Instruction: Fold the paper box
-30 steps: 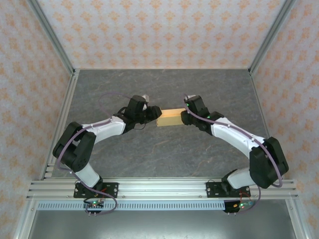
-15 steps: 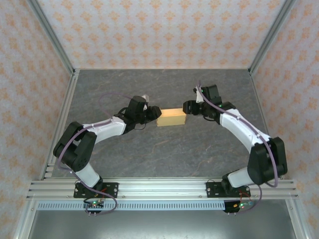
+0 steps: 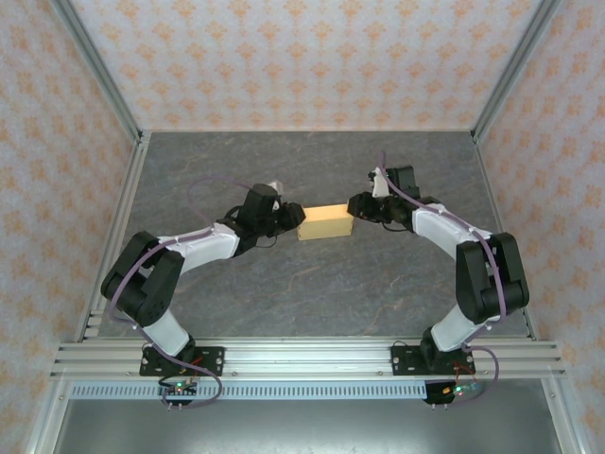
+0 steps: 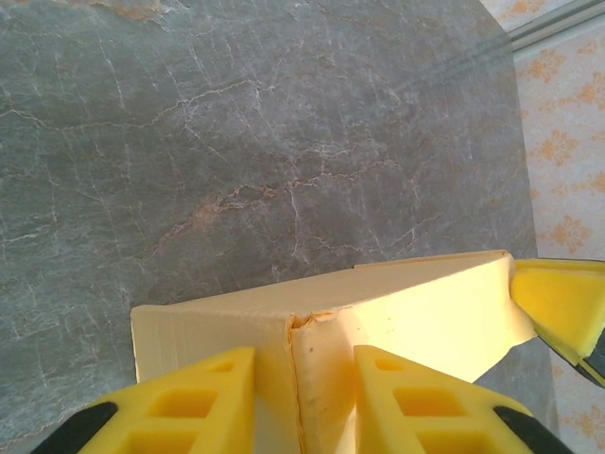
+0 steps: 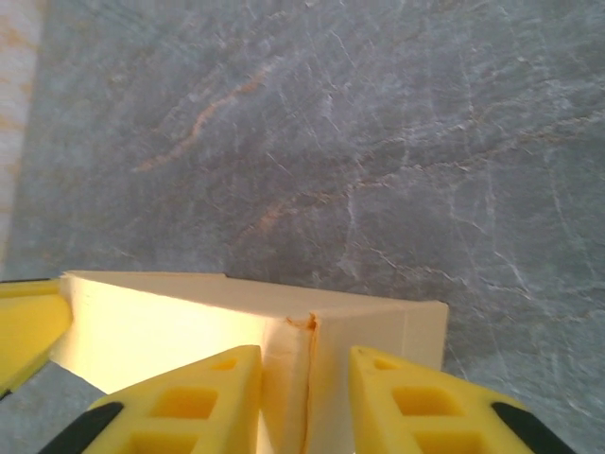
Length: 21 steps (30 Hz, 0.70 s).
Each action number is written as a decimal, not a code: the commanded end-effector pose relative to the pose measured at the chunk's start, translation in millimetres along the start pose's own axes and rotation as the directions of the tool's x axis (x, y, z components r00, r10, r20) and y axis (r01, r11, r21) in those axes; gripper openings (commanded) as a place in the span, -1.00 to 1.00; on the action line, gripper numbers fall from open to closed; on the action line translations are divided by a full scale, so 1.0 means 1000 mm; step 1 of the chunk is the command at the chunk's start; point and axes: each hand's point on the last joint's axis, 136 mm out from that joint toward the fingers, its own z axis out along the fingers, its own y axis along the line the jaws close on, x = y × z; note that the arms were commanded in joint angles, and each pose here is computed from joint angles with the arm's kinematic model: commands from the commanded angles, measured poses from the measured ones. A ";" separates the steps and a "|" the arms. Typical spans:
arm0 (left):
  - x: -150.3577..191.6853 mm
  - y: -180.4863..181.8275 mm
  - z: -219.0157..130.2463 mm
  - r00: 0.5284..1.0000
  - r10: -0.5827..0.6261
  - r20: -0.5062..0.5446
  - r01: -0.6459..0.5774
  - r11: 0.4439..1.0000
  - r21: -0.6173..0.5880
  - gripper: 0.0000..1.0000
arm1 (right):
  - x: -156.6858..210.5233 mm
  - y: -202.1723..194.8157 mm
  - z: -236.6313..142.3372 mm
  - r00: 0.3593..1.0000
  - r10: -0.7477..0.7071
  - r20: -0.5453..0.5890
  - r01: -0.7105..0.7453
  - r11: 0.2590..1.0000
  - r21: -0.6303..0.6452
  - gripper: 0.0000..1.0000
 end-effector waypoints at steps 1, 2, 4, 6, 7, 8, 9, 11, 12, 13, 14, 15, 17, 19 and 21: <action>0.040 0.049 0.009 0.994 -0.029 -0.102 0.014 0.990 -0.141 -0.49 | 0.035 -0.031 0.017 0.992 0.112 -0.064 -0.110 0.993 0.037 -0.49; 0.042 0.051 0.009 0.994 -0.032 -0.104 0.016 0.990 -0.144 -0.51 | 0.036 -0.033 0.018 0.990 0.125 -0.059 -0.123 0.992 0.030 -0.53; 0.044 0.055 0.010 0.994 -0.037 -0.105 0.022 0.989 -0.145 -0.55 | 0.043 -0.037 0.020 0.987 0.151 -0.057 -0.150 0.988 0.021 -0.62; 0.046 0.053 0.009 0.994 -0.044 -0.103 0.031 0.992 -0.122 -0.57 | 0.047 -0.036 0.021 0.985 0.163 -0.057 -0.163 0.987 0.000 -0.67; 0.047 0.049 0.009 0.994 -0.040 -0.106 0.029 0.994 -0.103 -0.58 | 0.048 -0.033 0.019 0.986 0.160 -0.048 -0.161 0.987 -0.021 -0.68; 0.047 0.045 0.007 0.994 -0.029 -0.107 0.020 0.996 -0.087 -0.57 | 0.049 -0.031 0.016 0.987 0.158 -0.036 -0.159 0.987 -0.033 -0.69; 0.051 0.041 0.005 0.993 -0.006 -0.115 -0.003 0.997 -0.078 -0.55 | 0.050 -0.029 0.011 0.989 0.149 -0.021 -0.150 0.988 -0.040 -0.68; 0.056 0.034 -0.001 0.992 0.037 -0.124 -0.046 0.997 -0.064 -0.50 | 0.056 -0.029 0.002 0.991 0.135 -0.002 -0.135 0.991 -0.023 -0.67; 0.061 0.031 -0.003 0.990 0.054 -0.131 -0.062 0.996 -0.060 -0.48 | 0.062 -0.028 -0.002 0.991 0.133 -0.002 -0.133 0.991 -0.017 -0.66; 0.066 0.030 -0.006 0.988 0.063 -0.138 -0.072 0.996 -0.056 -0.45 | 0.069 -0.028 -0.005 0.992 0.129 -0.003 -0.129 0.992 -0.011 -0.65; 0.071 0.030 -0.008 0.987 0.069 -0.142 -0.078 0.995 -0.058 -0.43 | 0.074 -0.027 -0.007 0.992 0.125 -0.005 -0.126 0.992 -0.006 -0.64; 0.076 0.031 -0.010 0.986 0.069 -0.149 -0.079 0.995 -0.062 -0.41 | 0.083 -0.028 -0.010 0.992 0.125 -0.010 -0.125 0.992 0.007 -0.62; 0.085 0.035 -0.015 0.987 0.056 -0.148 -0.066 0.996 -0.067 -0.36 | 0.097 -0.028 -0.011 0.993 0.119 -0.017 -0.119 0.993 0.026 -0.61; 0.091 0.040 -0.021 0.989 0.047 -0.142 -0.059 0.995 -0.078 -0.33 | 0.109 -0.029 -0.013 0.993 0.118 -0.019 -0.117 0.992 0.051 -0.60; 0.093 0.045 -0.025 0.989 0.053 -0.135 -0.066 0.993 -0.095 -0.30 | 0.117 -0.032 -0.013 0.994 0.113 0.002 -0.113 0.990 0.079 -0.59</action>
